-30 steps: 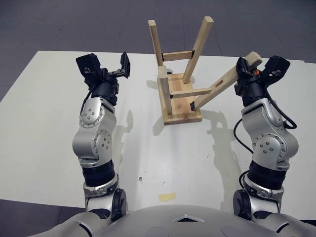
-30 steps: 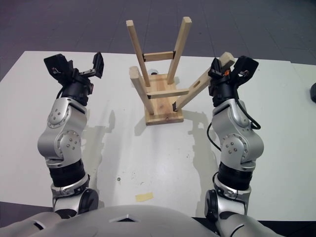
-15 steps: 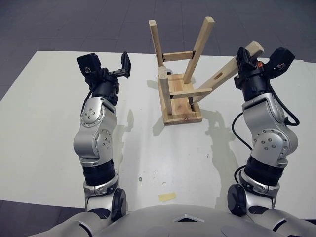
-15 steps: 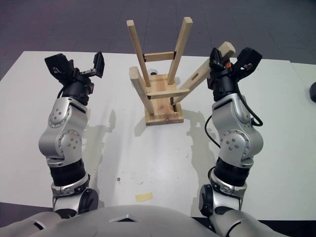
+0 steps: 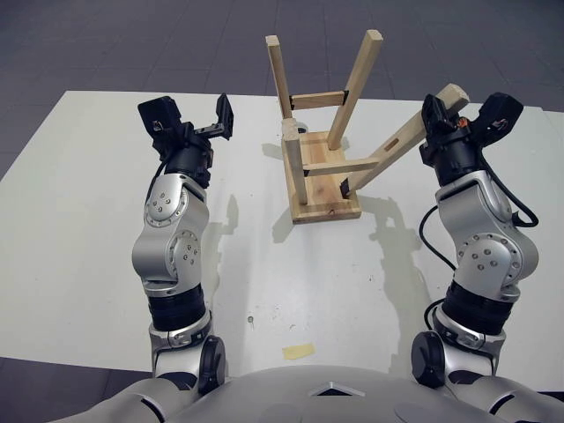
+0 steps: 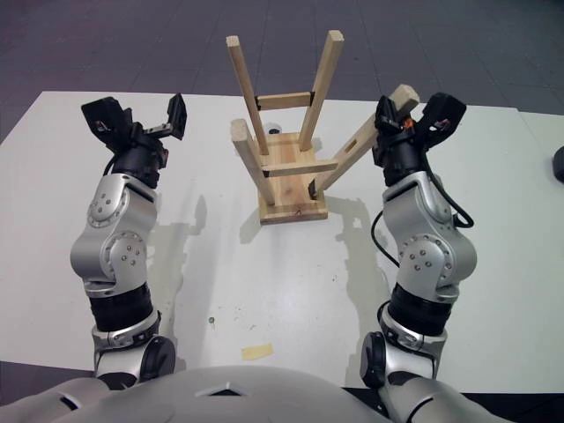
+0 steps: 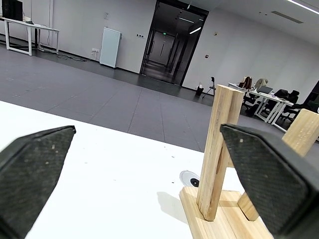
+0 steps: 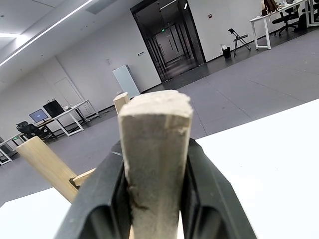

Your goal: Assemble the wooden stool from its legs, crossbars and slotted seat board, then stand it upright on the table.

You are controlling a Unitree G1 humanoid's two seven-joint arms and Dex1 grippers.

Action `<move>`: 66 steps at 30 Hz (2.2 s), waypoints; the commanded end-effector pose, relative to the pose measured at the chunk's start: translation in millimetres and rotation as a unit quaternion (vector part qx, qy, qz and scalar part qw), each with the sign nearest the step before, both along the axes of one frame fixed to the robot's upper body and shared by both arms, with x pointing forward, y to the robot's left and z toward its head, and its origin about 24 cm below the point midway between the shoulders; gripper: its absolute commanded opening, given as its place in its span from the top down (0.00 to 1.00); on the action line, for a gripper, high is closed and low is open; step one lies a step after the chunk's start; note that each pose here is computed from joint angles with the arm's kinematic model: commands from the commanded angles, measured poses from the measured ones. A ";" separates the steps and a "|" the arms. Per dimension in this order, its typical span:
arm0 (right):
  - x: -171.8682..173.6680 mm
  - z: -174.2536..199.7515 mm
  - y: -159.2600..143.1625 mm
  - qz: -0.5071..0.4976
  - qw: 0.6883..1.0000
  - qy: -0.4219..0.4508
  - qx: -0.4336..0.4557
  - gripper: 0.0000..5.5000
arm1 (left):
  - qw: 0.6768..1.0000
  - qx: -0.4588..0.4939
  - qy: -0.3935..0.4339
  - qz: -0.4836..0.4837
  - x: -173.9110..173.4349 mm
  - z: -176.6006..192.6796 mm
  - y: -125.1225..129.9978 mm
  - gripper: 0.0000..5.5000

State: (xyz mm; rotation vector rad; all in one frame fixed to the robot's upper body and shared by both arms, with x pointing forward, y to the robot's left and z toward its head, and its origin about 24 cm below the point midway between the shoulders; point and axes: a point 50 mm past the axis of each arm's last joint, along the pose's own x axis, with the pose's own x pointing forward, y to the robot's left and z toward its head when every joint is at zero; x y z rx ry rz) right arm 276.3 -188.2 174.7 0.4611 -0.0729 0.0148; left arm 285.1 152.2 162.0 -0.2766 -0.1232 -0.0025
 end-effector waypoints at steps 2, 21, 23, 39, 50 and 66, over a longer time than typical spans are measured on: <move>-1.9 -9.1 -4.8 -0.009 1.000 0.020 -0.010 0.82 | 1.000 0.003 -0.003 0.002 -1.9 1.2 0.8 0.02; 1.6 -28.9 8.8 -0.012 0.996 -0.009 -0.092 0.82 | 1.000 0.006 -0.006 -0.004 -0.2 2.5 -1.8 0.02; 1.9 -31.8 7.8 -0.013 0.995 -0.009 -0.100 0.82 | 1.000 0.007 -0.007 -0.005 0.1 2.8 -1.6 0.02; -15.6 -81.7 7.0 0.036 0.982 0.073 -0.173 0.81 | 0.991 0.059 -0.028 -0.117 -18.6 6.8 -13.6 0.02; -8.2 -81.2 10.4 0.061 0.965 0.088 -0.238 0.81 | 0.970 0.111 -0.008 -0.215 -23.7 1.0 -34.9 0.02; -27.3 -144.3 25.9 0.182 0.908 0.261 -0.272 0.79 | 0.979 0.080 -0.030 -0.186 -12.1 15.5 -32.8 0.02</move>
